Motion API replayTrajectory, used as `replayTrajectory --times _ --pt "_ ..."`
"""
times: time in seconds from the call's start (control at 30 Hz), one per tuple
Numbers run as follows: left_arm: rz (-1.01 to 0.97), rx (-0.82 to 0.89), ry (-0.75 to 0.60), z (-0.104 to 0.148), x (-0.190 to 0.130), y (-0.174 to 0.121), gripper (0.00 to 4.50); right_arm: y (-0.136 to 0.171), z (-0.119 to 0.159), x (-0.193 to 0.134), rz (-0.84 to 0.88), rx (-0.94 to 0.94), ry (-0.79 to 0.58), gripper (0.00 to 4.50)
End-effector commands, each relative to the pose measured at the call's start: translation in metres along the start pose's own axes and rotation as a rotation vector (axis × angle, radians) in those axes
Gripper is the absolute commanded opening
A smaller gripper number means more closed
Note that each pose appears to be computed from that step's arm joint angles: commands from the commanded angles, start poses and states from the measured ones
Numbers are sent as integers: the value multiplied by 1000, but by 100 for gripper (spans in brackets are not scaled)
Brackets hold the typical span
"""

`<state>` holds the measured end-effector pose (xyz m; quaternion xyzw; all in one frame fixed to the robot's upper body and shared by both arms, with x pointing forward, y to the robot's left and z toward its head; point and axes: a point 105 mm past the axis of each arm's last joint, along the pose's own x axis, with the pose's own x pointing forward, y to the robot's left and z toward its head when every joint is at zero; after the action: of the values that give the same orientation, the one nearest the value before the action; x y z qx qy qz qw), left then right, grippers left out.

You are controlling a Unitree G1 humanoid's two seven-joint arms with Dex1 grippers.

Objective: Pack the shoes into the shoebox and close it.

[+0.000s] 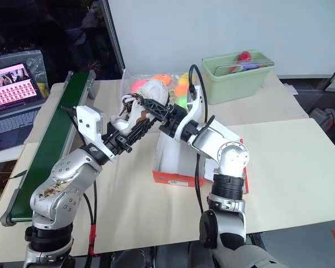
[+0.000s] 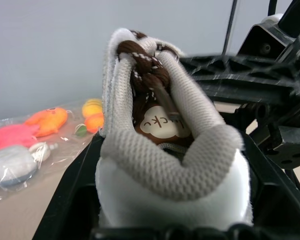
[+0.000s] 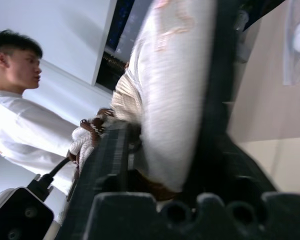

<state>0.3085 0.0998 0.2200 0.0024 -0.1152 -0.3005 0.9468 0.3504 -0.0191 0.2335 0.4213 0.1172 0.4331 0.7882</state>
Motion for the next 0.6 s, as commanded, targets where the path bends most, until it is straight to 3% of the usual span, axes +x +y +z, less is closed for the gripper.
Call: replayTrajectory --times 0.03,0.2,0.4,0.6 --pt "-6 17 2 0 2 -3 281 42 -2 5 161 -39 4 54" --pt "-17 34 16 -5 1 -5 281 56 11 4 200 -34 -58 54" --pt "-59 101 39 -10 -3 -9 448 50 43 2 124 -23 -225 50" --pt "-52 127 47 -11 -12 0 448 -1 101 -19 -175 -81 -421 50"
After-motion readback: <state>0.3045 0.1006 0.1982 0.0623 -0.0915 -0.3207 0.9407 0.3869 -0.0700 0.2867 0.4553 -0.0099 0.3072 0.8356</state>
